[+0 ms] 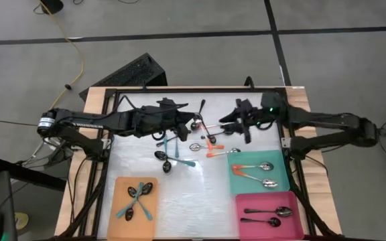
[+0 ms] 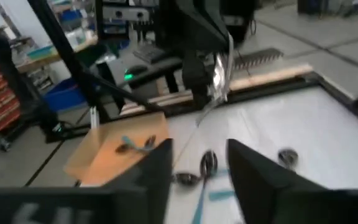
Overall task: Sort silverware by color (type)
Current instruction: Put the orange spoon into the blue bin
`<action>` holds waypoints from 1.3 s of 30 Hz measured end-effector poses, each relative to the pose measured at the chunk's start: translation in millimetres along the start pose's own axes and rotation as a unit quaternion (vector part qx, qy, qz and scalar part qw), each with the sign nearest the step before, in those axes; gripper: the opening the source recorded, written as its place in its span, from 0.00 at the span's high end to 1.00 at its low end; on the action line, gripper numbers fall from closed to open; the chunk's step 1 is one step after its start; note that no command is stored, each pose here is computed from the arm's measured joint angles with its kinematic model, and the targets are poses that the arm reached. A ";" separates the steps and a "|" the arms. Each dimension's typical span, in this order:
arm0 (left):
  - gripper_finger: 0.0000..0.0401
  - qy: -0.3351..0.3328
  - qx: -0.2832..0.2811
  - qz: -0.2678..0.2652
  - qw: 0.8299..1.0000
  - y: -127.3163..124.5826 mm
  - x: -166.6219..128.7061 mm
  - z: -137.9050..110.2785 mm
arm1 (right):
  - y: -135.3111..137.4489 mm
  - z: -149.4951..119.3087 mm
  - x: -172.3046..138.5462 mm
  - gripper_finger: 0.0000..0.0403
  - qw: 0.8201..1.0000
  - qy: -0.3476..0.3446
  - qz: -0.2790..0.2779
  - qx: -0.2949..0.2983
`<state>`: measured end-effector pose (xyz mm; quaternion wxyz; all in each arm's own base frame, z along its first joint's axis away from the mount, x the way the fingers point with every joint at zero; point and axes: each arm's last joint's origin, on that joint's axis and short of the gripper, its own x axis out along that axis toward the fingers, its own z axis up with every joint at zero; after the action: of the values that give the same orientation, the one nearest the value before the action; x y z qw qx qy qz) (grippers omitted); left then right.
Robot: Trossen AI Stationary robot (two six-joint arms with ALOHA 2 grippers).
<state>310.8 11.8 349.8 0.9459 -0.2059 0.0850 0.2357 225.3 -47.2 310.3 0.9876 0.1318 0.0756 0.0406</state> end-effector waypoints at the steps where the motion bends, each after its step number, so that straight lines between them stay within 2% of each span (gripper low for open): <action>1: 1.00 0.000 0.000 0.000 1.000 0.0 0.2 -0.2 | 1.1 -1.4 7.0 0.51 1.000 -0.003 -0.007 -0.001; 4: 1.00 -0.002 0.000 0.001 1.000 -0.1 0.2 0.0 | -2.8 -6.4 26.5 0.36 0.999 0.010 -0.035 0.020; 8: 1.00 -0.004 0.000 0.002 1.000 -0.1 0.2 0.4 | -12.7 -5.9 48.0 0.27 0.998 0.024 -0.053 0.029; 13: 1.00 -0.002 0.003 0.003 1.000 0.0 0.2 0.0 | -21.2 1.8 77.2 0.27 0.997 0.030 -0.061 0.026; 20: 1.00 -0.006 0.004 0.004 1.000 0.0 -0.1 0.9 | -24.2 27.2 103.9 0.27 0.998 0.043 -0.030 0.018; 27: 1.00 -0.002 0.008 0.001 1.000 -0.1 0.0 0.5 | -23.8 34.2 109.8 0.27 0.995 0.090 -0.036 -0.004; 39: 1.00 0.007 0.014 0.010 1.000 1.3 0.0 -1.9 | -19.8 36.0 109.3 0.27 0.996 0.085 -0.029 -0.008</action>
<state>310.1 12.1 347.6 0.9456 -0.1939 0.0974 0.2426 340.0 -64.4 324.2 0.9793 0.1175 0.1630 0.0235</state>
